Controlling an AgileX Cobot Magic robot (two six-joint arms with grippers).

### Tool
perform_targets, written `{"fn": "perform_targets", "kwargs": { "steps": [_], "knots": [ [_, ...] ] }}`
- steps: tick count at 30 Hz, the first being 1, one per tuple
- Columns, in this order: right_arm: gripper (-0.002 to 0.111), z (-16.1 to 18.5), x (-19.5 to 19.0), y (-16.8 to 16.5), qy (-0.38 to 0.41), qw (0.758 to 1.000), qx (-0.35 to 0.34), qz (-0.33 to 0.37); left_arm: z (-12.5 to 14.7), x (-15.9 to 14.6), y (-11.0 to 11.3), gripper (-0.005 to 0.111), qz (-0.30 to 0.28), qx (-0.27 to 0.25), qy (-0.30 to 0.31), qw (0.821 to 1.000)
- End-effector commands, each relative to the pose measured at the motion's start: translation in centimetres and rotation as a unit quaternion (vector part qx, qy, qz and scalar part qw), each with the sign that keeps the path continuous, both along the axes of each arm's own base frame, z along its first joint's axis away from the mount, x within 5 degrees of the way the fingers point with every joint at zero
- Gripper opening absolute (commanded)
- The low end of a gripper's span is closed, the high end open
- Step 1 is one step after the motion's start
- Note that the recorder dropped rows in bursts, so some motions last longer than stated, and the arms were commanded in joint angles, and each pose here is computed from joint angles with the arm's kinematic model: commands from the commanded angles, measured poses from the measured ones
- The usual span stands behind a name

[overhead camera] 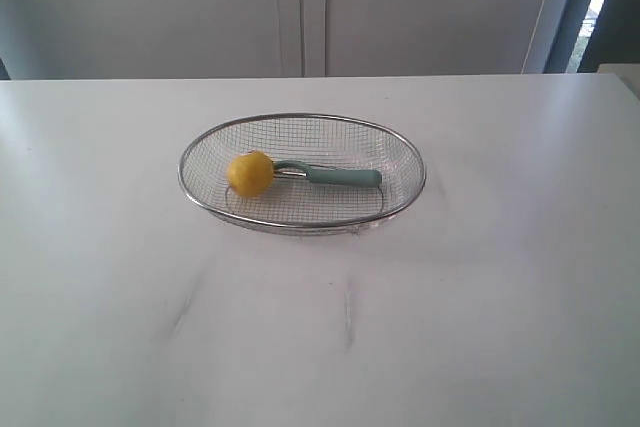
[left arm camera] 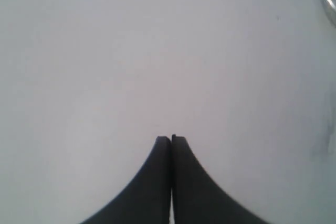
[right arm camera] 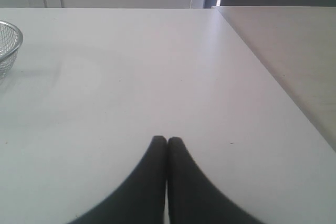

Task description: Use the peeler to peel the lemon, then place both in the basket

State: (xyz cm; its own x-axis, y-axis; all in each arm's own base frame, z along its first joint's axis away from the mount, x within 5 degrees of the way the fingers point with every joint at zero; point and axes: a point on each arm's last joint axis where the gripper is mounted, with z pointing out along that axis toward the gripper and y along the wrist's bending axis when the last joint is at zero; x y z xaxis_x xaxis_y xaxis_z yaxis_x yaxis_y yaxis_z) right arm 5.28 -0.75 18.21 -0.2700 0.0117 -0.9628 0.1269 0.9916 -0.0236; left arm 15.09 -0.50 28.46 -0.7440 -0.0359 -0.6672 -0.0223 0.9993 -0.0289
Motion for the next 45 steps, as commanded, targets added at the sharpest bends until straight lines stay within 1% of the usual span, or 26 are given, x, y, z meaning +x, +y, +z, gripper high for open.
{"fn": "perform_targets", "kwargs": {
  "steps": [1,3,5,9,12,15,18,22,29,33,37,45],
  "knots": [
    [0.000,0.0,0.0,-0.1,-0.007,1.000,-0.008,-0.003,-1.5,-3.0,0.7,0.000,0.009,0.023,-0.024,0.999],
    [0.000,0.0,0.0,-0.1,-0.007,1.000,-0.008,-0.003,-1.9,-3.9,0.8,0.000,0.008,0.031,-0.043,0.999],
    [0.000,0.0,0.0,-0.1,-0.007,1.000,-0.008,-0.003,-2.8,-5.4,0.9,0.000,0.006,0.039,-0.079,0.996],
    [0.000,0.0,0.0,-0.1,-0.007,1.000,-0.008,-0.003,-5.4,-8.0,1.1,0.000,0.005,0.046,-0.126,0.991],
    [0.000,0.0,0.0,-0.1,-0.007,1.000,-0.008,-0.003,-7.2,-9.1,1.1,0.000,0.005,0.044,-0.141,0.989],
    [0.000,0.0,0.0,-0.1,-0.007,1.000,-0.008,-0.003,-8.5,-9.9,1.0,0.000,0.003,0.042,-0.190,0.981],
    [0.000,0.0,0.0,-0.1,-0.007,1.000,-0.008,-0.003,-10.0,-10.5,1.0,0.000,0.004,0.040,-0.217,0.975],
    [0.000,0.0,0.0,-0.1,-0.007,1.000,-0.008,-0.003,-10.8,-10.5,0.9,0.000,0.005,0.029,-0.204,0.979],
    [0.000,0.0,0.0,-0.1,-0.007,1.000,-0.008,-0.003,-11.2,-10.5,0.9,0.000,0.005,0.029,-0.195,0.980],
    [0.000,0.0,0.0,-0.1,-0.007,1.000,-0.008,-0.003,-12.9,-10.4,0.4,0.000,-0.014,0.005,-0.173,0.985],
    [0.000,0.0,0.0,-0.1,-0.007,1.000,-0.008,-0.003,-12.5,-10.2,0.3,0.000,-0.036,0.024,-0.199,0.979],
    [0.000,0.0,0.0,-0.1,-0.007,1.000,-0.008,-0.003,-12.4,-10.2,0.1,0.000,-0.058,0.035,-0.204,0.977]
  ]
}}
